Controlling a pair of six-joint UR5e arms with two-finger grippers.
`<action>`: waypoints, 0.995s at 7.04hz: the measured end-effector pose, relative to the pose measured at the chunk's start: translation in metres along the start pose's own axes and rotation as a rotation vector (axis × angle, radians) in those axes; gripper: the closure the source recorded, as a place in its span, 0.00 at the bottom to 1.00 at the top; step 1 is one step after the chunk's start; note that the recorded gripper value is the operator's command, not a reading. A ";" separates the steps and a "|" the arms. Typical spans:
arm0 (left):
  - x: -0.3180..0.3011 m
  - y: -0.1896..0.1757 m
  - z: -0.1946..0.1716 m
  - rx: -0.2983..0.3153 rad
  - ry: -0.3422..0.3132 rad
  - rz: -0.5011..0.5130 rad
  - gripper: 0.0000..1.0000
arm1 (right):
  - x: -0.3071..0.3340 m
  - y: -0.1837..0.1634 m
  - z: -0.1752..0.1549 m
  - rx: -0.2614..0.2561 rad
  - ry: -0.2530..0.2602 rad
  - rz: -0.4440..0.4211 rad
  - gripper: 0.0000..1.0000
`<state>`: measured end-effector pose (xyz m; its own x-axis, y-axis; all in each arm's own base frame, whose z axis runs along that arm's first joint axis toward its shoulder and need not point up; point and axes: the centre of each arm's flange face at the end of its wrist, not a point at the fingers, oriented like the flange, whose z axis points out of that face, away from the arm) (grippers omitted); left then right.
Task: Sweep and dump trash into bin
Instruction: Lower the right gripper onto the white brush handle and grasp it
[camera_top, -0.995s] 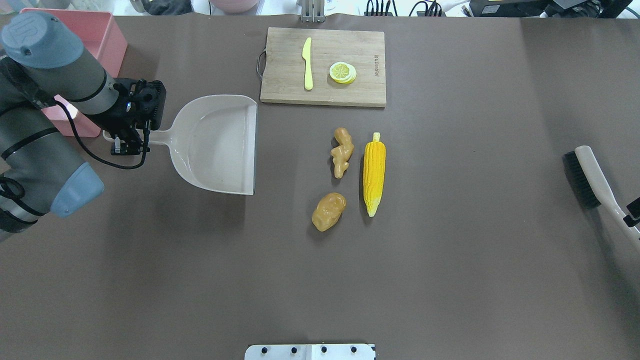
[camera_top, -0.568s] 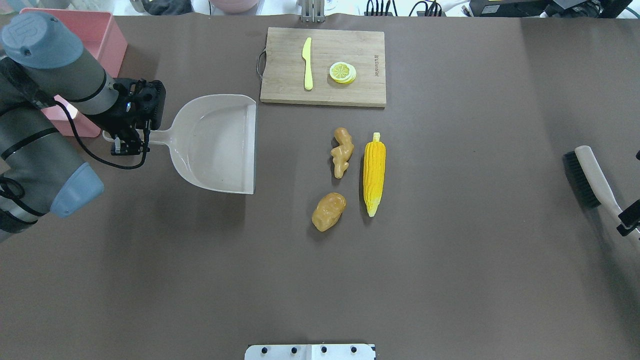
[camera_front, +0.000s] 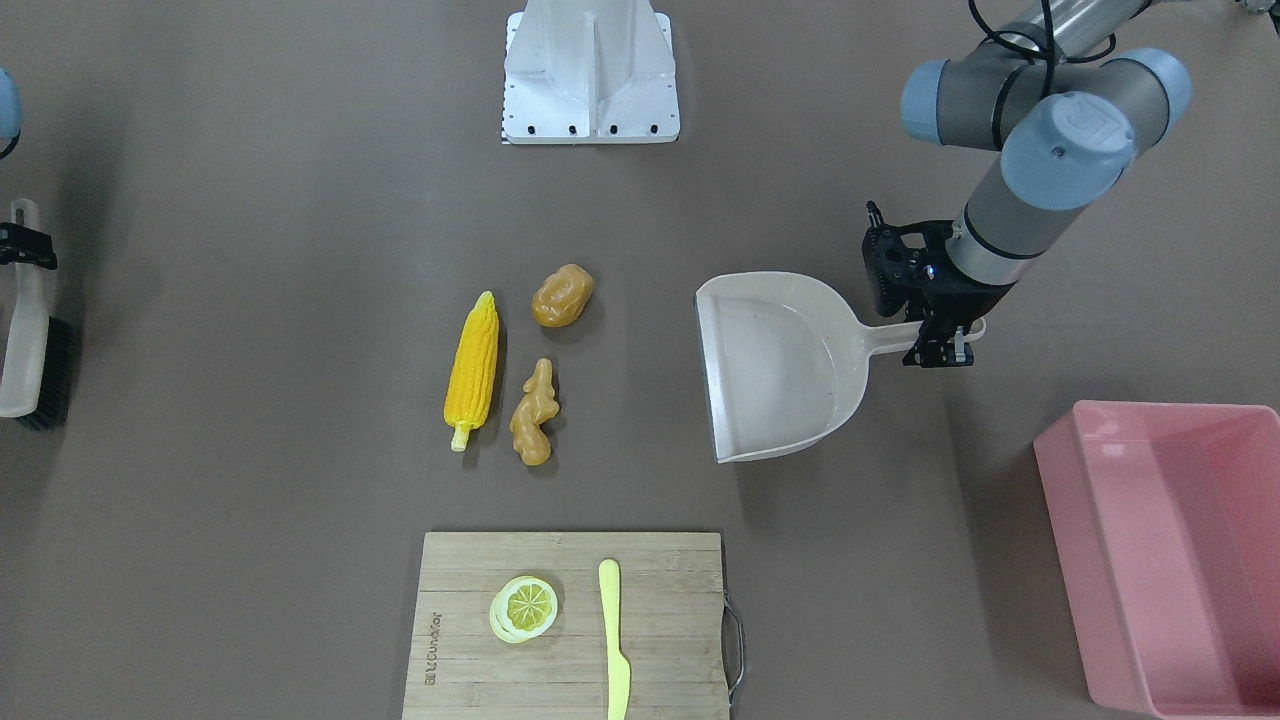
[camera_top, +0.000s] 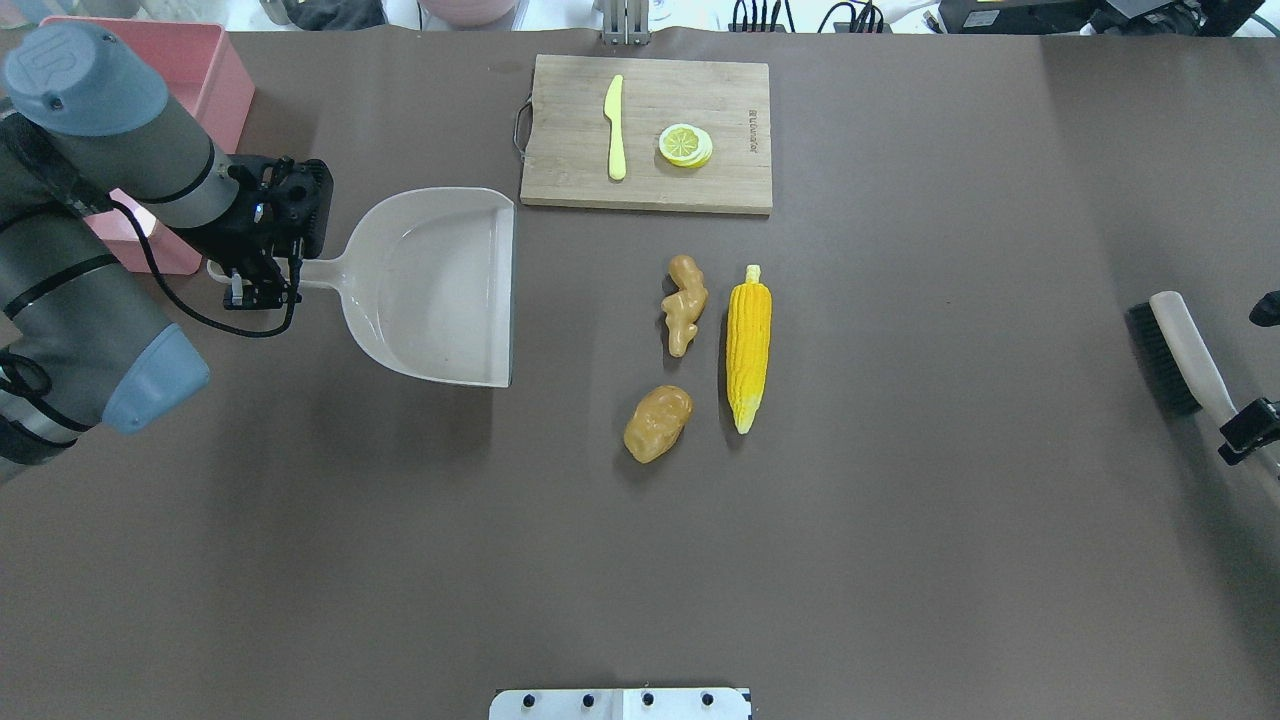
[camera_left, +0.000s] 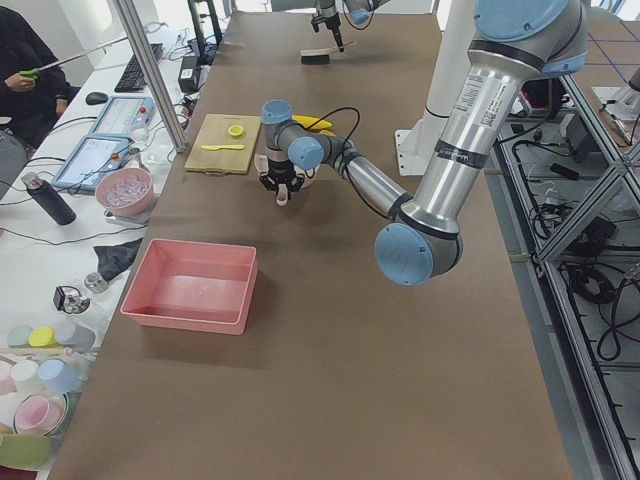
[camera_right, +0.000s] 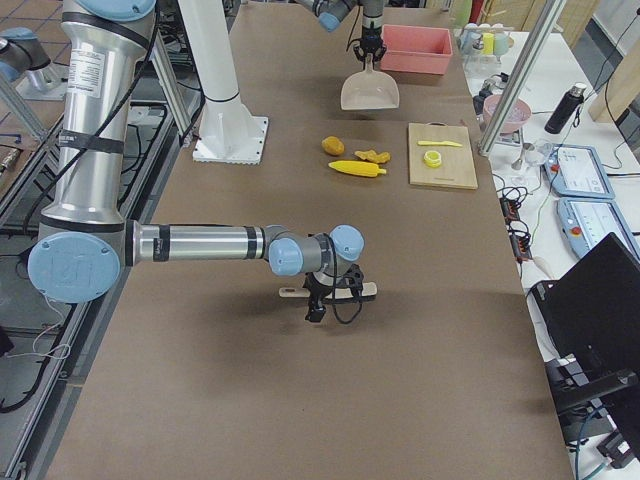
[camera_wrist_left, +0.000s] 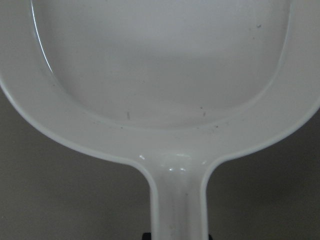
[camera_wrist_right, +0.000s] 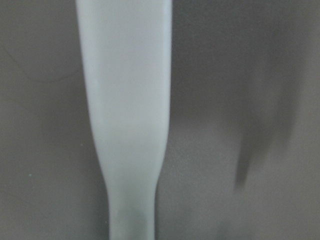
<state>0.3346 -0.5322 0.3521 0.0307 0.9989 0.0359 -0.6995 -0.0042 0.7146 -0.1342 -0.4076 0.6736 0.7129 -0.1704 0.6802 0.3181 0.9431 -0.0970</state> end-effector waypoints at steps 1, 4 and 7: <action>0.000 -0.001 0.000 0.001 0.000 0.001 1.00 | -0.001 -0.001 0.000 0.007 -0.004 0.012 0.01; 0.001 -0.003 0.000 0.002 0.001 0.004 1.00 | -0.006 -0.003 -0.001 0.010 -0.010 0.044 0.22; 0.001 -0.003 0.000 0.002 0.001 0.004 1.00 | -0.014 -0.008 -0.004 0.014 -0.019 0.060 0.35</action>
<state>0.3370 -0.5312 0.3503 0.0273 0.9989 0.0376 -0.6981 -0.0079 0.7160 -0.1443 -0.4141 0.6626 0.7187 -0.1081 0.6869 0.2662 0.9554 -0.1281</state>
